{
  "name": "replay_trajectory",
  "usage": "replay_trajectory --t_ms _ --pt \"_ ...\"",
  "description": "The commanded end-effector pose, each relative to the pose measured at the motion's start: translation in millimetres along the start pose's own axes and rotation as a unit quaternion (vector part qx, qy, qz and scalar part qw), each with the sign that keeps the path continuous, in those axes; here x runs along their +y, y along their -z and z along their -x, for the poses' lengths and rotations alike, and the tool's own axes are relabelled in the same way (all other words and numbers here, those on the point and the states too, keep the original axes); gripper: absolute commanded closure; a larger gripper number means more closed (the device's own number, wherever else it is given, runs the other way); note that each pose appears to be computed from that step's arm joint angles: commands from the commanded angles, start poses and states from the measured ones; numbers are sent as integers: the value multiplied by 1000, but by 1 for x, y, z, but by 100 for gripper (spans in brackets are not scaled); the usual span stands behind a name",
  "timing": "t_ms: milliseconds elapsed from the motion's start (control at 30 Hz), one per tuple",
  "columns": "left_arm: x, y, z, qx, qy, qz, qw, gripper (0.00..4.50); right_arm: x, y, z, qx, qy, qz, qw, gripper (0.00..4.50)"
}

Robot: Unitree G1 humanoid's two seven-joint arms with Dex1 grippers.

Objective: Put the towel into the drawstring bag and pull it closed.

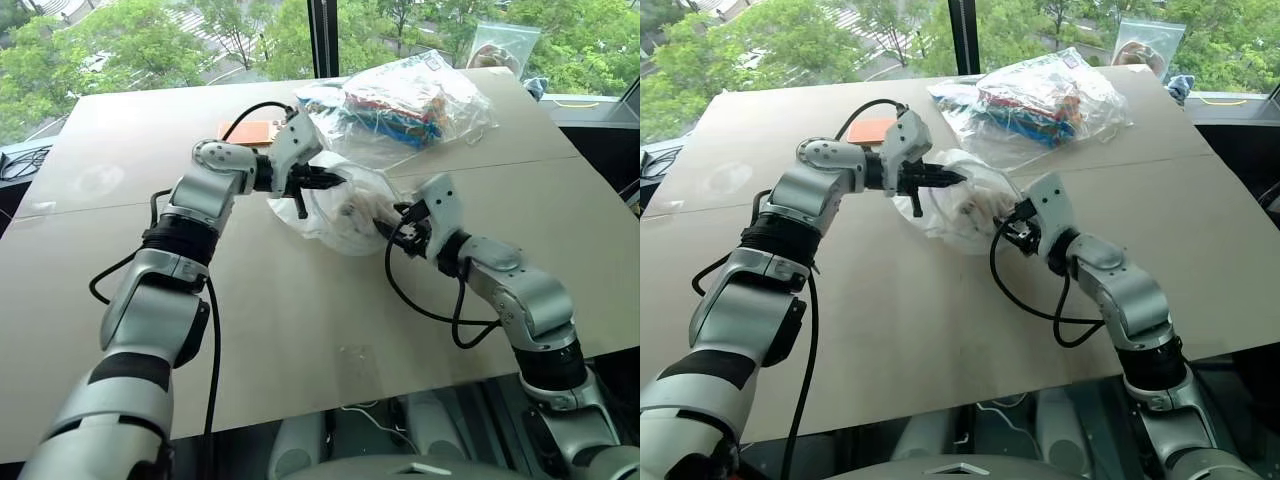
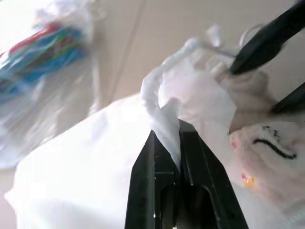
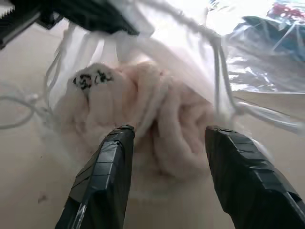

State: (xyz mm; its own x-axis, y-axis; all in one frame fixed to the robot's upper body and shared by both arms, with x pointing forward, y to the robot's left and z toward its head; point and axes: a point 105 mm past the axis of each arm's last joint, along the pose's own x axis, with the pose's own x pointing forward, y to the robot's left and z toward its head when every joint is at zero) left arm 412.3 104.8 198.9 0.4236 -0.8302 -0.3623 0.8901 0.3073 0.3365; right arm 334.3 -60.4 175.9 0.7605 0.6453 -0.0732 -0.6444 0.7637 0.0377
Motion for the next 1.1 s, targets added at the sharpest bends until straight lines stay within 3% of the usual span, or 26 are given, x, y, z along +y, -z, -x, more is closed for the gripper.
replay_trajectory --t_ms 33,333,633,767,933,1100 --pt "9 -27 -6 -34 -6 -27 999 450 1 -8 10 -14 0 -8 1000 195" --pt "8 -59 3 -125 23 -24 992 450 -19 -3 25 19 78 86 993 195" --pt "9 -67 15 -120 5 -98 988 450 -44 -9 27 29 132 110 985 195" --pt "7 -63 14 -121 -3 -98 988 450 -30 -13 44 39 48 104 993 195" --pt "6 -61 16 -124 -12 -91 988 450 -44 -16 56 48 59 118 990 195" --pt "2 -54 16 -120 -14 -87 989 450 -41 -18 43 44 51 133 989 195"
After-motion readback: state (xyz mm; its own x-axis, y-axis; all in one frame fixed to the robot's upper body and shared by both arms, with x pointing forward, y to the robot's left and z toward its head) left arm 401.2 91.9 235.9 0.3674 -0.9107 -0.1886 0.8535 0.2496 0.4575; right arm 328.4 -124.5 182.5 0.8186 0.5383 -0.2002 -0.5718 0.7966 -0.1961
